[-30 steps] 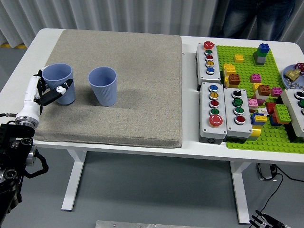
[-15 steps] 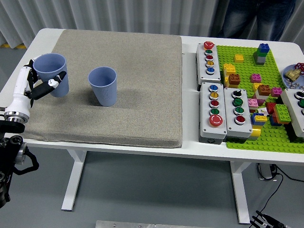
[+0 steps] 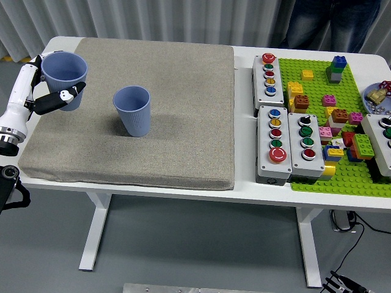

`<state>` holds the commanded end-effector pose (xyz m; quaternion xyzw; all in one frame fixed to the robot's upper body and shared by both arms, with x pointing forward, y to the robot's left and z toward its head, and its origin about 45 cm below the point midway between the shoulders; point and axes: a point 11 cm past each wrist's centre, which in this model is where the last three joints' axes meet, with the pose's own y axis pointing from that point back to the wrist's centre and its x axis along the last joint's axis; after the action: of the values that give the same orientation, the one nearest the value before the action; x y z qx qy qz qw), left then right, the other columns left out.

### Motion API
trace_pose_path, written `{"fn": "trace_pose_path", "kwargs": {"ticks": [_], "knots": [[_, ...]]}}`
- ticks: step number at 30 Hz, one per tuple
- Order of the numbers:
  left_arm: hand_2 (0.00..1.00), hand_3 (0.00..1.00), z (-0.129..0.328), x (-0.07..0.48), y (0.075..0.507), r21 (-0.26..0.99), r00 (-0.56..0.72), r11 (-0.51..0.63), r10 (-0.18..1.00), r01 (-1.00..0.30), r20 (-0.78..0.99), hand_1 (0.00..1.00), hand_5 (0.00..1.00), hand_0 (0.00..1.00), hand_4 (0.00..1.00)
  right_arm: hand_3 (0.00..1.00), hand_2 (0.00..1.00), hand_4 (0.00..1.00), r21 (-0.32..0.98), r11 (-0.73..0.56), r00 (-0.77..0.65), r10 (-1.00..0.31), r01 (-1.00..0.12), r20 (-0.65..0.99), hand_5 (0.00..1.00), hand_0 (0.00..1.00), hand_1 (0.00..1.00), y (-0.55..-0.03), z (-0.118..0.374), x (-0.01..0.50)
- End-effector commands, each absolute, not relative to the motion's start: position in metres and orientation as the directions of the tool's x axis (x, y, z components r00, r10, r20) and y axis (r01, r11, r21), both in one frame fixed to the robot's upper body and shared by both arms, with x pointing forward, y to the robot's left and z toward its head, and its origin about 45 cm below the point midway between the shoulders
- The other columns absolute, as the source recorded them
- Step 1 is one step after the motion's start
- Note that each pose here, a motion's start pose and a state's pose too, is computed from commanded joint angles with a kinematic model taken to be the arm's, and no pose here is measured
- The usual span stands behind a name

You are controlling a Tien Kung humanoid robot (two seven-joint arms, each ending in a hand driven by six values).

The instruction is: Pick cup pour cup place

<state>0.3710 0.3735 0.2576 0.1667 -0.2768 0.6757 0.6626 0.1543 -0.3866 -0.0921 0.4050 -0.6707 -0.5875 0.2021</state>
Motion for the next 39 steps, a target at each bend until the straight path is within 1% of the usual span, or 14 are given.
{"fn": "trace_pose_path", "kwargs": {"ticks": [5, 6, 10, 15, 29, 37, 39], "knots": [[0.742, 0.666, 0.268, 0.372, 0.362, -0.142, -0.024, 0.099, 0.732, -0.985, 0.68, 0.546, 0.131, 0.46, 0.684, 0.611, 0.707, 0.177, 0.953, -0.016, -0.593, -0.78, -0.303, -0.202, 0.288, 0.759, 0.683, -0.387, -0.093, 0.153], [0.729, 0.664, 0.271, 0.373, 0.359, -0.133, -0.008, 0.125, 0.699, -0.983, 0.715, 0.544, 0.129, 0.458, 0.683, 0.611, 0.707, 0.177, 0.953, -0.015, -0.594, -0.779, -0.302, -0.2, 0.283, 0.759, 0.683, -0.387, -0.093, 0.152], [0.729, 0.664, 0.282, 0.373, 0.35, -0.116, 0.025, 0.191, 0.609, -0.975, 0.793, 0.544, 0.129, 0.458, 0.683, 0.611, 0.707, 0.177, 0.953, -0.012, -0.597, -0.777, -0.303, -0.2, 0.283, 0.759, 0.683, -0.388, -0.093, 0.152], [0.718, 0.651, 0.294, 0.377, 0.339, -0.113, 0.038, 0.249, 0.53, -0.962, 0.847, 0.535, 0.129, 0.451, 0.682, 0.611, 0.707, 0.175, 0.952, -0.009, -0.598, -0.776, -0.307, -0.2, 0.279, 0.759, 0.683, -0.389, -0.092, 0.154], [0.714, 0.647, 0.291, 0.389, 0.318, -0.061, 0.033, 0.304, 0.292, -0.951, 0.956, 0.531, 0.114, 0.448, 0.678, 0.611, 0.707, 0.175, 0.951, -0.001, -0.602, -0.773, -0.31, -0.197, 0.273, 0.758, 0.683, -0.39, -0.091, 0.155], [0.71, 0.644, 0.292, 0.393, 0.313, -0.06, -0.002, 0.307, 0.186, -0.95, 0.982, 0.528, 0.113, 0.447, 0.681, 0.61, 0.707, 0.176, 0.95, 0.002, -0.604, -0.772, -0.312, -0.197, 0.27, 0.758, 0.683, -0.39, -0.091, 0.156], [0.71, 0.644, 0.293, 0.394, 0.311, -0.06, -0.019, 0.307, 0.137, -0.95, 0.99, 0.528, 0.113, 0.447, 0.681, 0.61, 0.707, 0.176, 0.95, 0.002, -0.604, -0.772, -0.312, -0.196, 0.27, 0.758, 0.683, -0.39, -0.091, 0.155]]}}
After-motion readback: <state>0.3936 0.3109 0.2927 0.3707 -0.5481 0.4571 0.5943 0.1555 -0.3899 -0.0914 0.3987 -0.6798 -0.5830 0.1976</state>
